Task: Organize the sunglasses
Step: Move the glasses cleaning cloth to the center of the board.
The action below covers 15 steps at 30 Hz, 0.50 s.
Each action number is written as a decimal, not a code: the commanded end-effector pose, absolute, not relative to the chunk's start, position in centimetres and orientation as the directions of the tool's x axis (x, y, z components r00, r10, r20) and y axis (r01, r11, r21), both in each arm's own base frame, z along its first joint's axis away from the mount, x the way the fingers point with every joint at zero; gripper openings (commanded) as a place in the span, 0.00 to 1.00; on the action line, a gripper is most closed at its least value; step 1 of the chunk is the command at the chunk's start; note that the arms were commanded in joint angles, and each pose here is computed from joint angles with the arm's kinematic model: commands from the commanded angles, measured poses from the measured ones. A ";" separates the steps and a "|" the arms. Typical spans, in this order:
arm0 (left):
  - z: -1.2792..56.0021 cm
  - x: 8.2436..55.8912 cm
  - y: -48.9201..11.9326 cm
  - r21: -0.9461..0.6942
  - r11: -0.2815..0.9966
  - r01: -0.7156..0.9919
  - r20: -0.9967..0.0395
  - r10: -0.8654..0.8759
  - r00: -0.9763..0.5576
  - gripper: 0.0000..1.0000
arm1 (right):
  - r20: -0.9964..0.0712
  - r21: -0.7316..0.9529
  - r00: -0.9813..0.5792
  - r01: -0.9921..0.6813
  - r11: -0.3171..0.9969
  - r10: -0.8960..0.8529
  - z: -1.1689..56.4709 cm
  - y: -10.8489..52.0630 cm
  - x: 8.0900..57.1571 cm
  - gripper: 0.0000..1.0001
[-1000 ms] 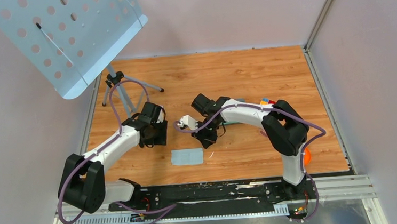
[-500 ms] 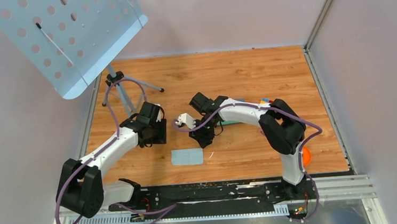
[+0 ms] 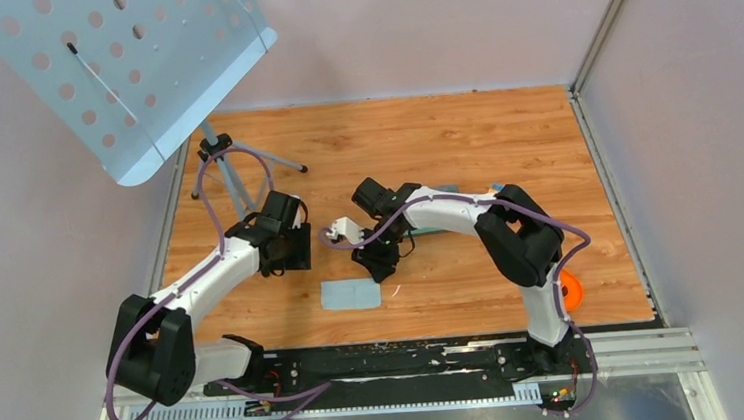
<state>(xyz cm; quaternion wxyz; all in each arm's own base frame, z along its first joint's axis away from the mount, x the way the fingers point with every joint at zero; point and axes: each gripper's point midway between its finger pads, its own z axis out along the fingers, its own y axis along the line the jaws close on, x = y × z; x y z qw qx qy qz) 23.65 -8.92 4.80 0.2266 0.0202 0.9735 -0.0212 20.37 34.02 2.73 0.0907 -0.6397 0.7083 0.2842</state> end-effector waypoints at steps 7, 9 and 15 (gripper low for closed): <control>4.6 23.6 -8.4 -0.019 0.999 0.027 -0.431 0.016 -0.902 0.60 | -0.448 0.286 -0.149 -0.958 0.017 -0.882 0.6 34.7 19.9 0.31; 4.6 23.6 -8.4 -0.018 0.999 0.030 -0.427 0.019 -0.904 0.61 | -0.433 0.269 -0.152 -0.963 0.033 -0.888 0.3 34.4 20.3 0.26; 4.5 23.5 -8.5 -0.024 0.999 0.035 -0.423 0.021 -0.906 0.61 | -0.432 0.276 -0.149 -0.961 0.027 -0.889 0.6 33.6 19.5 0.19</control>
